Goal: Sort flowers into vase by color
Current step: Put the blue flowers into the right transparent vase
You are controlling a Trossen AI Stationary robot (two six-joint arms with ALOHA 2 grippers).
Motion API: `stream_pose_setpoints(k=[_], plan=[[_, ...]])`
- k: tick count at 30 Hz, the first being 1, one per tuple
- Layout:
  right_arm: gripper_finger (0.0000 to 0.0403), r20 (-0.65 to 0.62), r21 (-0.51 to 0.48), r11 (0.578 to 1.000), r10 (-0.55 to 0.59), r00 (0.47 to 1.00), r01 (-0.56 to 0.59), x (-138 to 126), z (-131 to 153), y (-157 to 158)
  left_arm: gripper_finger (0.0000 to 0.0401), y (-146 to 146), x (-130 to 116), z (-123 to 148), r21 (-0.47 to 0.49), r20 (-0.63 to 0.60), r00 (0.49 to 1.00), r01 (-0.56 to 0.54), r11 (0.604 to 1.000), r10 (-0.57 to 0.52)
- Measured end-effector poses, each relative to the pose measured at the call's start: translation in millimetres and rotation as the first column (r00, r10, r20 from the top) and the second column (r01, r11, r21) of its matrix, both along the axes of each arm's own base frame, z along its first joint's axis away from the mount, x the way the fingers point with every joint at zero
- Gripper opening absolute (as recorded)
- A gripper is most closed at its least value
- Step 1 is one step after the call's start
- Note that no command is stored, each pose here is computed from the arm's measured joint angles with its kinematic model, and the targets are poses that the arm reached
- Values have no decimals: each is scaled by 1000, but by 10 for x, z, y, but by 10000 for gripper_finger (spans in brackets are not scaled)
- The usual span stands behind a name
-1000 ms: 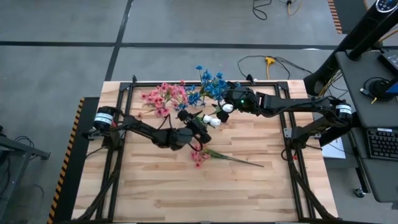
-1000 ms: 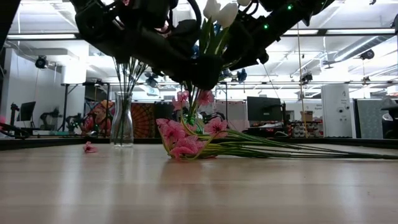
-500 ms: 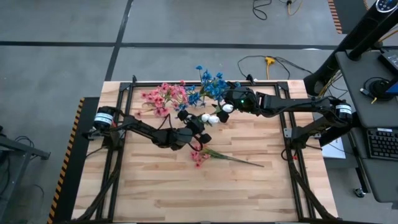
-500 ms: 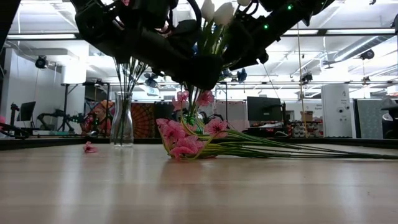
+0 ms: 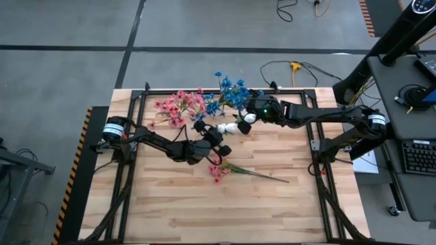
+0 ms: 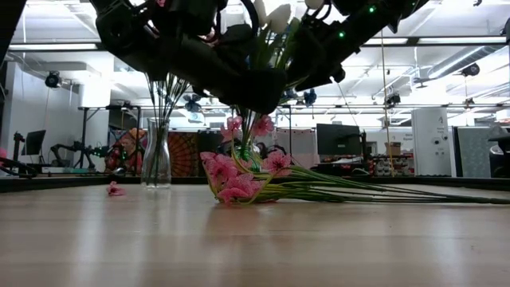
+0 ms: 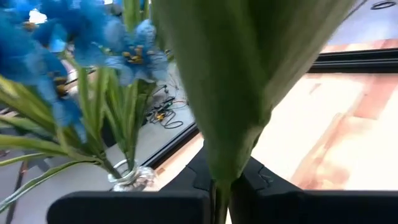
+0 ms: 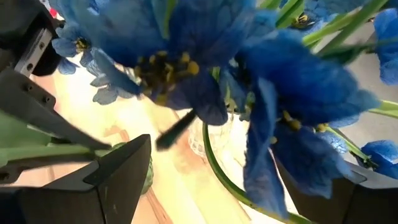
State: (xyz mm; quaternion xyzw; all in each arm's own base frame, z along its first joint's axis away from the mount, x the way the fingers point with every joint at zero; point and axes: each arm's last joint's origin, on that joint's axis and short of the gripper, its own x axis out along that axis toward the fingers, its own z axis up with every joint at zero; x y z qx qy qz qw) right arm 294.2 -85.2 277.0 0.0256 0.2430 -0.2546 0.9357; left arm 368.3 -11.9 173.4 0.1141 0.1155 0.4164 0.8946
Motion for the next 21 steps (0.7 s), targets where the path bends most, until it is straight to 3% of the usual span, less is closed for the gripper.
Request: stream_pose_setpoints(k=[21], plan=[[327, 49, 25, 999, 36, 998, -37, -286, 289, 136, 1, 12, -49, -45, -34, 43, 998, -45, 998, 46]])
